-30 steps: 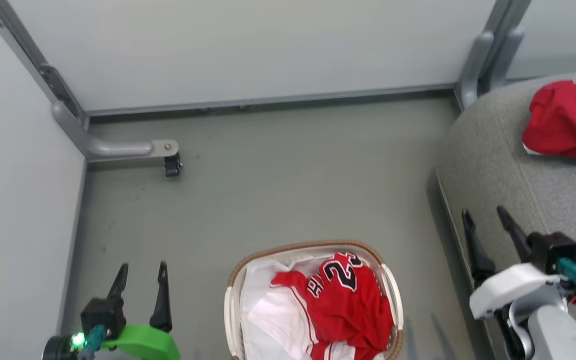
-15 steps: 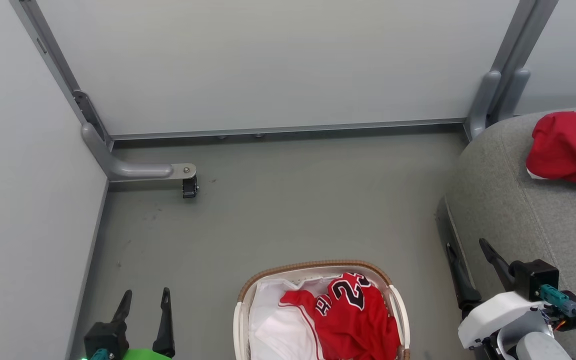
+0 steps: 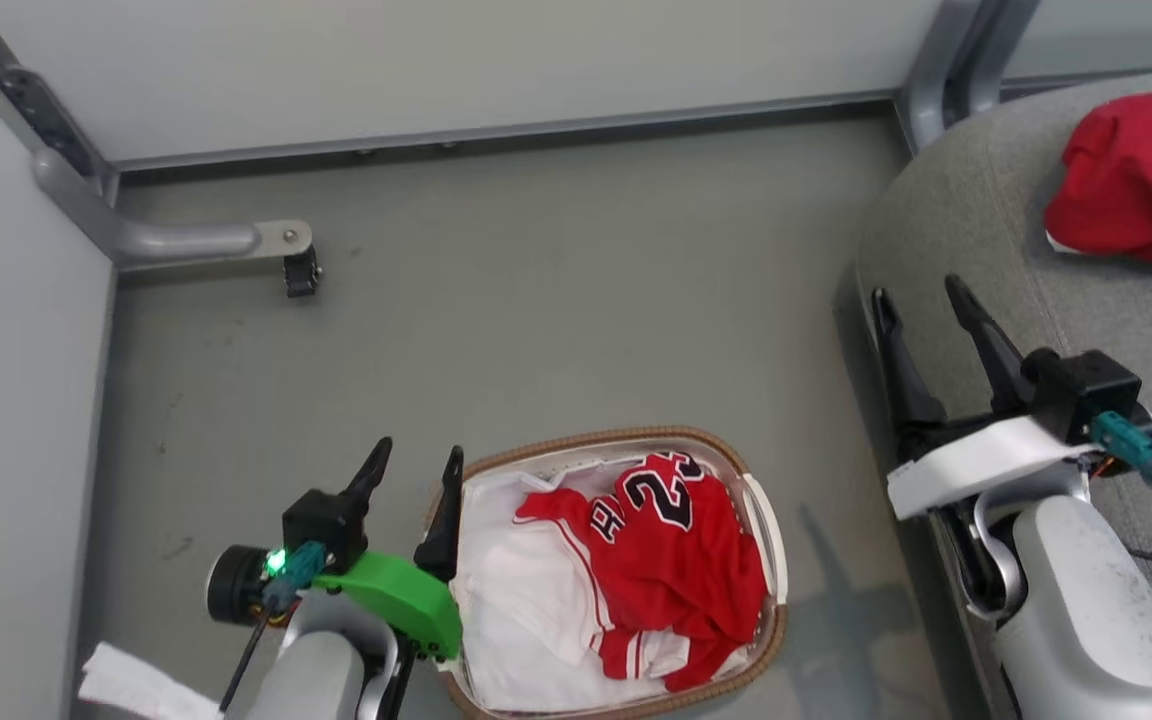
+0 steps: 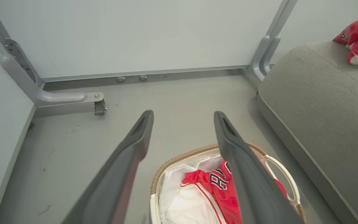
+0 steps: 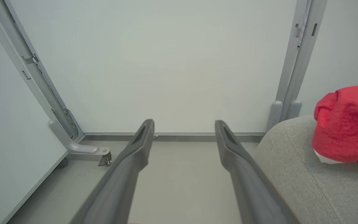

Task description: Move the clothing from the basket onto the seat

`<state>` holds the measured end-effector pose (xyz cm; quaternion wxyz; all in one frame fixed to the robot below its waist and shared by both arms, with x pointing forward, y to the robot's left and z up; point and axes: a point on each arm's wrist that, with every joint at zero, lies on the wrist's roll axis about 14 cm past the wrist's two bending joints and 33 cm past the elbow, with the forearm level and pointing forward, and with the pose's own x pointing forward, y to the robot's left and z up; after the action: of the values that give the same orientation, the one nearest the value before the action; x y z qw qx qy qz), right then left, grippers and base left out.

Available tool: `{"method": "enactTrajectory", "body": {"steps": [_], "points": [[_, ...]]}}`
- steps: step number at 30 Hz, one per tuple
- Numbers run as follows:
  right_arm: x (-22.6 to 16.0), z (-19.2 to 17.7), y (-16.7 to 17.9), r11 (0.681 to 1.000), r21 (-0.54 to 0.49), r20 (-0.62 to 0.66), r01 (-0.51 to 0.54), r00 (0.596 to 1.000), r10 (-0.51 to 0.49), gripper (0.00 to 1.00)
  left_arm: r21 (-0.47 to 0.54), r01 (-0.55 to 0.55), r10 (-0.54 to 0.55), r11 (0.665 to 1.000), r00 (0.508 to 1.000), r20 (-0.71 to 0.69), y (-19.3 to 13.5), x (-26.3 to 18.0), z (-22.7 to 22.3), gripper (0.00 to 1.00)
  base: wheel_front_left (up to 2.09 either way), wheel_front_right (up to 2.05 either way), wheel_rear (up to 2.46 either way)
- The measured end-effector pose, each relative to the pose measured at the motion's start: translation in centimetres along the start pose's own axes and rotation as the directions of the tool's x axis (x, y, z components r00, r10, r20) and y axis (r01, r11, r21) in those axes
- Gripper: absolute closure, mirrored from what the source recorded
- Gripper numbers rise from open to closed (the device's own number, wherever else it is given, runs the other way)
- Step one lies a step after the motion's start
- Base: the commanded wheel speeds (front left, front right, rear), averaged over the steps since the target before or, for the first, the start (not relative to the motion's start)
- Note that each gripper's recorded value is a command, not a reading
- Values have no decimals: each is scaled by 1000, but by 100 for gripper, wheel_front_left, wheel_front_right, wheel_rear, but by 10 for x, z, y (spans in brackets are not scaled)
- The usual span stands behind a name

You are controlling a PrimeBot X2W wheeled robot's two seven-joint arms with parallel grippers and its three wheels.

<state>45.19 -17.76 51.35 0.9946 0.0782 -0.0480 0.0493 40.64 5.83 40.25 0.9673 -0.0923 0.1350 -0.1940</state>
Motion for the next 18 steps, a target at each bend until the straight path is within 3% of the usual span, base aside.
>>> {"method": "enactTrajectory", "body": {"steps": [6,14,18], "points": [[27,1,-14,1000,0,36,29,999,-29,0,7,138,-136,990,983,-121,-28,49,-35,0,0,0,0],[48,-22,-42,996,-6,23,92,996,-92,0,-18,293,-282,956,900,-333,-57,88,-111,0,0,0,0],[52,-41,-51,994,-14,-12,104,994,-105,0,-76,310,-314,948,862,-399,-64,98,-144,0,0,0,0]]}}
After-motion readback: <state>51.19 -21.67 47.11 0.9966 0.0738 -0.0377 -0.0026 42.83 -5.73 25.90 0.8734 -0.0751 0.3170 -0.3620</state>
